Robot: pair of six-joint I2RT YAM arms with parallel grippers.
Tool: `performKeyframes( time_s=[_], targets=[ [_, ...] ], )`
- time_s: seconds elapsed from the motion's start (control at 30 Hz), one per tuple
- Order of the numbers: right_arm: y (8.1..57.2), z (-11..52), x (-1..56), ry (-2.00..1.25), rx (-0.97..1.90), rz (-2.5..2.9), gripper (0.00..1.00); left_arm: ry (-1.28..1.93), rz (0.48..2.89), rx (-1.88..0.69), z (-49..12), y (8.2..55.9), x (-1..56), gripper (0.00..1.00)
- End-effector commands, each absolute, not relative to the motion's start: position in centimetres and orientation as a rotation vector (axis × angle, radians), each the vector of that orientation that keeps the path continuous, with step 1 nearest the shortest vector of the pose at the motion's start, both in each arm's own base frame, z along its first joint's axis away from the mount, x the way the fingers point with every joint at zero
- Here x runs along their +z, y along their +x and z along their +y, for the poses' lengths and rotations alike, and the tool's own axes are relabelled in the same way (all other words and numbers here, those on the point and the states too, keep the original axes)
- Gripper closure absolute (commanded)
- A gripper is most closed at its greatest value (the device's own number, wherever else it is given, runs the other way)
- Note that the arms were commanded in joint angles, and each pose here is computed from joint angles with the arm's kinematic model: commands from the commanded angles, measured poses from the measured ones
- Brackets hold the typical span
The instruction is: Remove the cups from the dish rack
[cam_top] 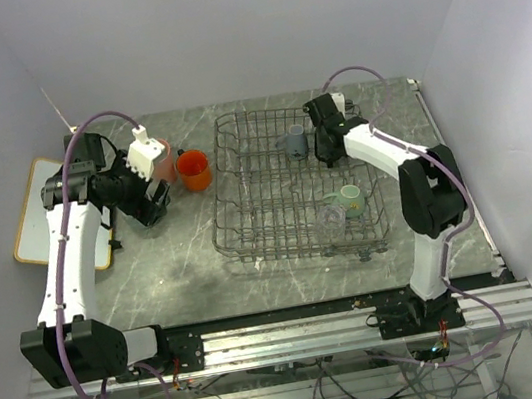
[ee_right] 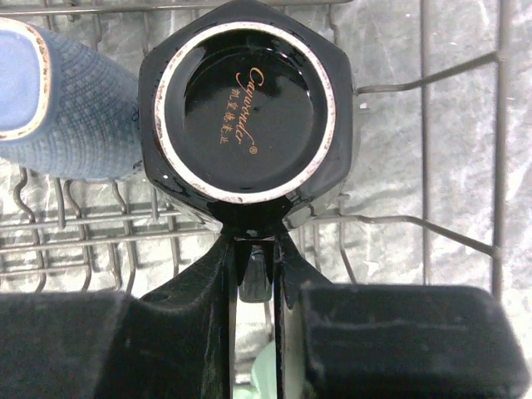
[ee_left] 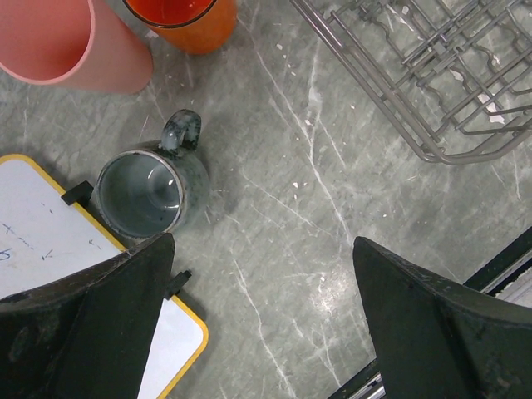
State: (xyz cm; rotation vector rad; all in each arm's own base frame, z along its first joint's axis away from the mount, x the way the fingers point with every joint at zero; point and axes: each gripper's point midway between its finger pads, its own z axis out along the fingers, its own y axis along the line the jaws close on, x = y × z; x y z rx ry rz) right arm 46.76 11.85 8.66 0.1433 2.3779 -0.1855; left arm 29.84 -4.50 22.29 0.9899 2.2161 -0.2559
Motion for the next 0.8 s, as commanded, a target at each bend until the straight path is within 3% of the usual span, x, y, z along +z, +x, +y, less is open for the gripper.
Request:
performKeyframes(
  time_s=[0.0, 0.27, 0.77],
  targets=[
    [47.3, 11.7, 16.5, 0.209, -0.116, 2.193, 1.0, 1.001, 2.116, -0.266, -5.4, 30.1, 24.3, 0.01],
    [44.8, 14.9, 21.5, 0.23, 0.169, 2.183, 1.0, 1.057, 1.975, -0.285, -6.7, 30.4, 25.6, 0.01],
    [31.0, 35.0, 31.4, -0.071, 1.391, 2.105, 1.0, 1.351, 1.392, -0.156, -10.2, 27.9, 27.5, 0.01]
  ],
)
